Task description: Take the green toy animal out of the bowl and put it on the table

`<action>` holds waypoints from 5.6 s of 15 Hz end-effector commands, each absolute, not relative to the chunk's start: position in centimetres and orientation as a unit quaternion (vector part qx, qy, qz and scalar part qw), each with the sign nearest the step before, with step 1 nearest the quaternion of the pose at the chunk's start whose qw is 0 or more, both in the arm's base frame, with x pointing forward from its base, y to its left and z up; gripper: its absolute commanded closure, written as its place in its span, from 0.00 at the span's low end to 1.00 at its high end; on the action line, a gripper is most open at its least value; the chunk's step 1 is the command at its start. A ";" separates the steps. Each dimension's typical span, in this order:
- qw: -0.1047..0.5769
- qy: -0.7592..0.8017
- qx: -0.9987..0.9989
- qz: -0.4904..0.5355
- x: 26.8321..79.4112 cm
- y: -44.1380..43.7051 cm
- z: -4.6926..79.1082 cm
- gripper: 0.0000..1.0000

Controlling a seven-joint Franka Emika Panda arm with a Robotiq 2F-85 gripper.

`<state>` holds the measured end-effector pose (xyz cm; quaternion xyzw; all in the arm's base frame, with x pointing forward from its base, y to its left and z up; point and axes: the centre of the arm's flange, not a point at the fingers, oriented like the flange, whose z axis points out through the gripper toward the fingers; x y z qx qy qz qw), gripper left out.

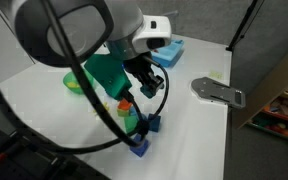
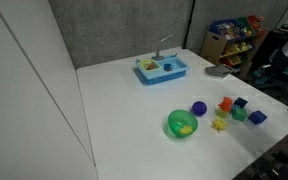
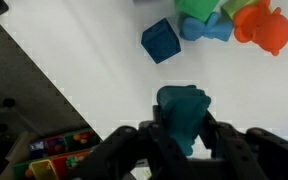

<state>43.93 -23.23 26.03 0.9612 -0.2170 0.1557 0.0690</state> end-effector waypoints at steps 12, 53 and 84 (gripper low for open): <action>0.100 -0.195 0.953 0.210 47.7 -25.0 17.8 0.88; 0.107 -0.144 0.961 0.210 44.2 -25.7 9.0 0.88; 0.065 -0.143 0.983 0.099 50.8 -14.3 22.0 0.00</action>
